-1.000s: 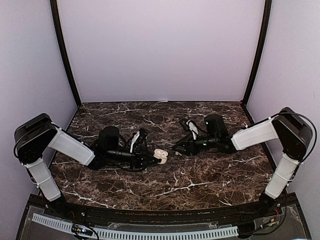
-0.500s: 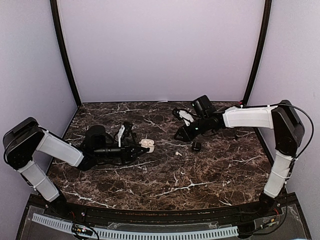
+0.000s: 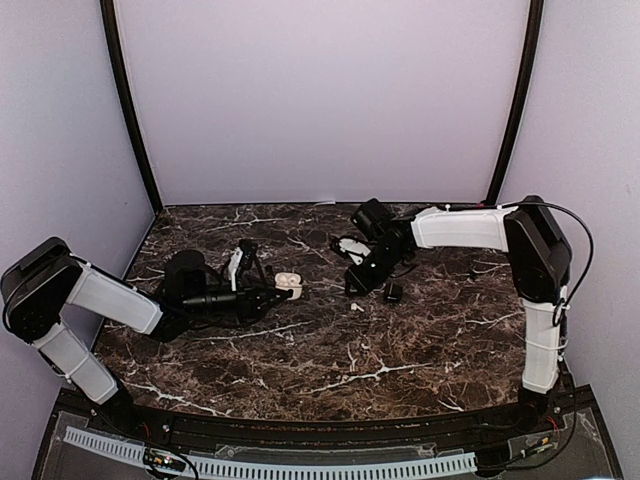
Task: Insert the wireless bluetooth earbuds into the charging case
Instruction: Pick up the right earbud from the center of the board.
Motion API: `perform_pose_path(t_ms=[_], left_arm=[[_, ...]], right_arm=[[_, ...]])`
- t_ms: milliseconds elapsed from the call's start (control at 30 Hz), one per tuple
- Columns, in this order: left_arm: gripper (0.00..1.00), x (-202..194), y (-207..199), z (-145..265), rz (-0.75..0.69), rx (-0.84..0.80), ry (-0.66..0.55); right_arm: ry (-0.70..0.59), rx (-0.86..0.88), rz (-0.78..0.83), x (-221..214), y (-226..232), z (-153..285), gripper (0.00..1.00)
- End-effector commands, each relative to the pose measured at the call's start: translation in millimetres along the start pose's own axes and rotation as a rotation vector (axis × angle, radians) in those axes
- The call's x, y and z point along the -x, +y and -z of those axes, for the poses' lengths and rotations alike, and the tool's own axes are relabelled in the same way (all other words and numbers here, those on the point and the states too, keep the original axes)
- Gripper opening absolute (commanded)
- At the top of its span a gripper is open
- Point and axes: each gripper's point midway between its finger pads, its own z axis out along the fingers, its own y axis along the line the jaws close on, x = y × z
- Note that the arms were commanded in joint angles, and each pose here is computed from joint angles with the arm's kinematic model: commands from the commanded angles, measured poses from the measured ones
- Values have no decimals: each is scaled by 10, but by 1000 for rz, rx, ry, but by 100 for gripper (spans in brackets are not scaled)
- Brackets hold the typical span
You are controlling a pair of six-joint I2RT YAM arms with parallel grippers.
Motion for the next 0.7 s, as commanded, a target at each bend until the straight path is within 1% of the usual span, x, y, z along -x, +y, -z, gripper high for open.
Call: perform_pose_path(t_ms=[0,200,433,667], left_arm=[[11,84,-19,40,-18,5,-27],[11,85,-22,39,-20,4,-25],[11,82,-28,33,-19,-1,-21],[11,69,-27,20,-14,-6,-12]], right_arm=[[64,-47,-11,-59,39,-63,32],[113,-87,-9,-148,37,-153,32],[175,-102,29,-260,120,-259,31],[202,-114,37,-318,117,-308,26]])
